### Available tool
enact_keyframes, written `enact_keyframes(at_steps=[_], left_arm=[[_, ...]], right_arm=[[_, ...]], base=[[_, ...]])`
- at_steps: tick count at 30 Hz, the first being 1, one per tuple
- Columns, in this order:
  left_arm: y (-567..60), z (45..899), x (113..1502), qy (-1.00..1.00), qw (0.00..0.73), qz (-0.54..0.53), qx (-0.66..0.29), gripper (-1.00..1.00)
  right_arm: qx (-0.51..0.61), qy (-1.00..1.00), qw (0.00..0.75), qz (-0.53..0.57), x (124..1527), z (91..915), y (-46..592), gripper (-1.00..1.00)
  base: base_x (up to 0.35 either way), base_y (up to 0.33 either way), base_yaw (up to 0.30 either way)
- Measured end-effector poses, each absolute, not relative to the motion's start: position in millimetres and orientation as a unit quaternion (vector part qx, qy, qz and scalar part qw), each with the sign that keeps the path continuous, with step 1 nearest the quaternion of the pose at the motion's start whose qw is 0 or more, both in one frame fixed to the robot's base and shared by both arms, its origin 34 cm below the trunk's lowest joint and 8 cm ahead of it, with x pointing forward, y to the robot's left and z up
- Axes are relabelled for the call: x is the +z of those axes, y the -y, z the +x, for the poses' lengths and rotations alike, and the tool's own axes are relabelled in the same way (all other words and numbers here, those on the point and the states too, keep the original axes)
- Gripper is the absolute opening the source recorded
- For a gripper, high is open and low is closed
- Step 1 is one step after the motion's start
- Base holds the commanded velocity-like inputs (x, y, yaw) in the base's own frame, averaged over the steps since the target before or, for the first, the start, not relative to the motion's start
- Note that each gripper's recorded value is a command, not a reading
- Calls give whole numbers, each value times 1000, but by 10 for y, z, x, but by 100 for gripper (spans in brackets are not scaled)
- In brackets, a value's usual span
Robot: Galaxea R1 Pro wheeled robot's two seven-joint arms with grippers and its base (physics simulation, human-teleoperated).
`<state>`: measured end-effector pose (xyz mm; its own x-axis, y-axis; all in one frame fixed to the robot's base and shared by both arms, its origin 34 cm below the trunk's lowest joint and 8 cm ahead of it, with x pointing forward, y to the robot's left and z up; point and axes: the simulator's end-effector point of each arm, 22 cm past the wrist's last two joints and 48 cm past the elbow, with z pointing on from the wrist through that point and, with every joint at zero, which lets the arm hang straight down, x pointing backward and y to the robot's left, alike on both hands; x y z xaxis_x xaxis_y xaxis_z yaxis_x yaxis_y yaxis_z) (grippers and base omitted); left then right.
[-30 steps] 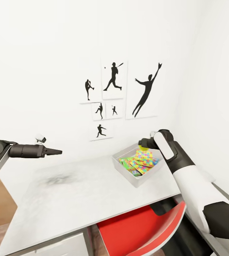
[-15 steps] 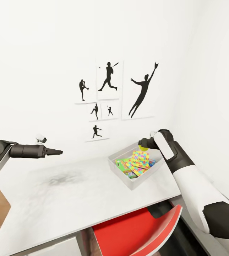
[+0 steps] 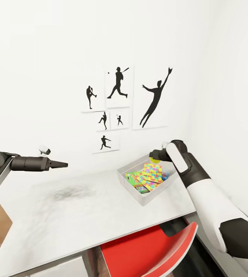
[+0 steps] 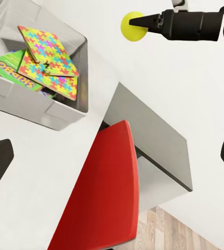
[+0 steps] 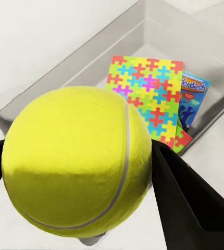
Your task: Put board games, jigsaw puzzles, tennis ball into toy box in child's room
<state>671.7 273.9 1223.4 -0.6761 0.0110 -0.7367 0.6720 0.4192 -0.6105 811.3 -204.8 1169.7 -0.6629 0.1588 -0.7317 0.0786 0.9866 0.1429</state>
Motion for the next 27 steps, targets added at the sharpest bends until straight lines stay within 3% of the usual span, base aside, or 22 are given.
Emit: enact_keyframes(at_steps=[27], left_arm=[[-2462, 6801, 12562, -736, 345, 195, -549, 100]], right_arm=[[50, -918, 389, 57, 11612, 8073, 2008, -100]], base=[[0, 0, 0]])
